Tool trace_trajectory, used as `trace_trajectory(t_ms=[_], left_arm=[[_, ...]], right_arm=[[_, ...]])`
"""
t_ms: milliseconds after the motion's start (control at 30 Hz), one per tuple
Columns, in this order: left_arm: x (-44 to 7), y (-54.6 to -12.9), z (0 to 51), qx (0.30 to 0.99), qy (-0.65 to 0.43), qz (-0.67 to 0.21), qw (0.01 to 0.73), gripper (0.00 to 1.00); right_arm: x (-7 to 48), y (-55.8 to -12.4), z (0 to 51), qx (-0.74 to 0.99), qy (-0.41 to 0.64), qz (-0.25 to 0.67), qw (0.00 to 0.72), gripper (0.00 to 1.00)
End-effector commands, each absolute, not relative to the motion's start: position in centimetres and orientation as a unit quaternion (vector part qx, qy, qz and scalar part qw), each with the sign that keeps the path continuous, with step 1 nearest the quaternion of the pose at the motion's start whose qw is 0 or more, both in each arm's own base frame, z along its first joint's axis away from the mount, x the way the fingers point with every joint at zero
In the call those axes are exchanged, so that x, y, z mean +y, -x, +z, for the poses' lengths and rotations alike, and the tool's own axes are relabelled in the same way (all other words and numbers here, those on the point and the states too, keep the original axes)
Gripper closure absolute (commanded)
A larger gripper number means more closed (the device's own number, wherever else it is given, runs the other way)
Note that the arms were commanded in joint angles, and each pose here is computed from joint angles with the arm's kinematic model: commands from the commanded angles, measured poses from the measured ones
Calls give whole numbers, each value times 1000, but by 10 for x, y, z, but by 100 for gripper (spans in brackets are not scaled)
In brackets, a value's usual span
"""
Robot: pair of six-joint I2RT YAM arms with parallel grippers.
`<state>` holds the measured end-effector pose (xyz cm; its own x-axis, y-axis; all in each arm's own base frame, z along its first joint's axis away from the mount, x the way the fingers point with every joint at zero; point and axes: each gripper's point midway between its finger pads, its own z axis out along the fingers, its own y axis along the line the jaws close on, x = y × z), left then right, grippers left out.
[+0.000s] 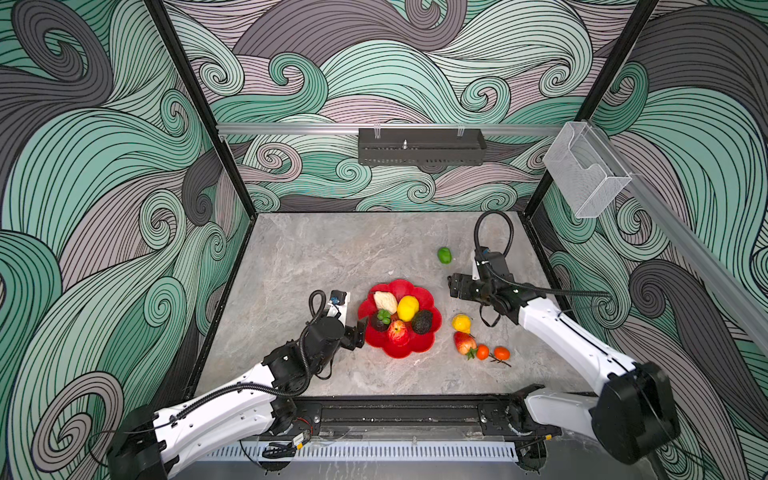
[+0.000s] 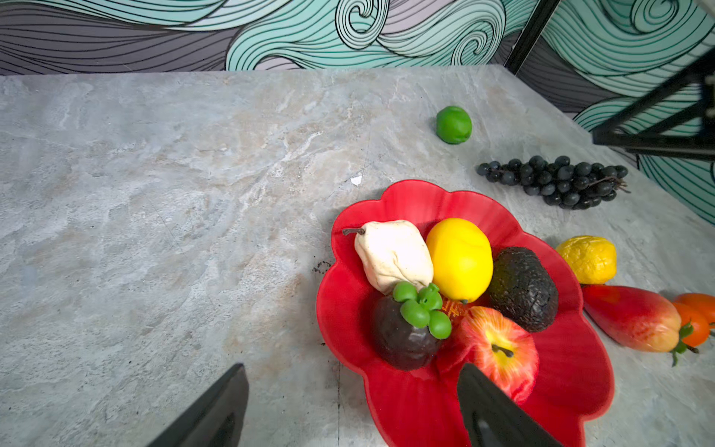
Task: Place and organize the fake fruits in the fruit bowl
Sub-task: 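Move the right gripper to the green lime and grasp it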
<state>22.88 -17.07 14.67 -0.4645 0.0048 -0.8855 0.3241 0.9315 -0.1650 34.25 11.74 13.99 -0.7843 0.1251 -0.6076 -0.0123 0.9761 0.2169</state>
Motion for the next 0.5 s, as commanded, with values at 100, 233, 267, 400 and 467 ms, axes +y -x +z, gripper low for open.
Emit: trace_trajectory(t_ms=[100, 233, 267, 400, 467], left_arm=[[-169, -233, 165, 818, -69, -189, 539, 13], [-167, -233, 166, 818, -65, -188, 540, 13], [-165, -234, 166, 818, -62, -186, 541, 13], [-163, -234, 166, 818, -58, -183, 542, 13], [-163, -234, 166, 819, -56, -183, 541, 13]], right_arm=[[125, -413, 133, 947, -40, 100, 303, 21], [119, -454, 116, 957, -50, 76, 274, 23], [117, -462, 112, 959, -52, 71, 269, 24], [112, -493, 96, 963, -58, 54, 256, 25], [112, -505, 89, 966, -57, 52, 246, 25]])
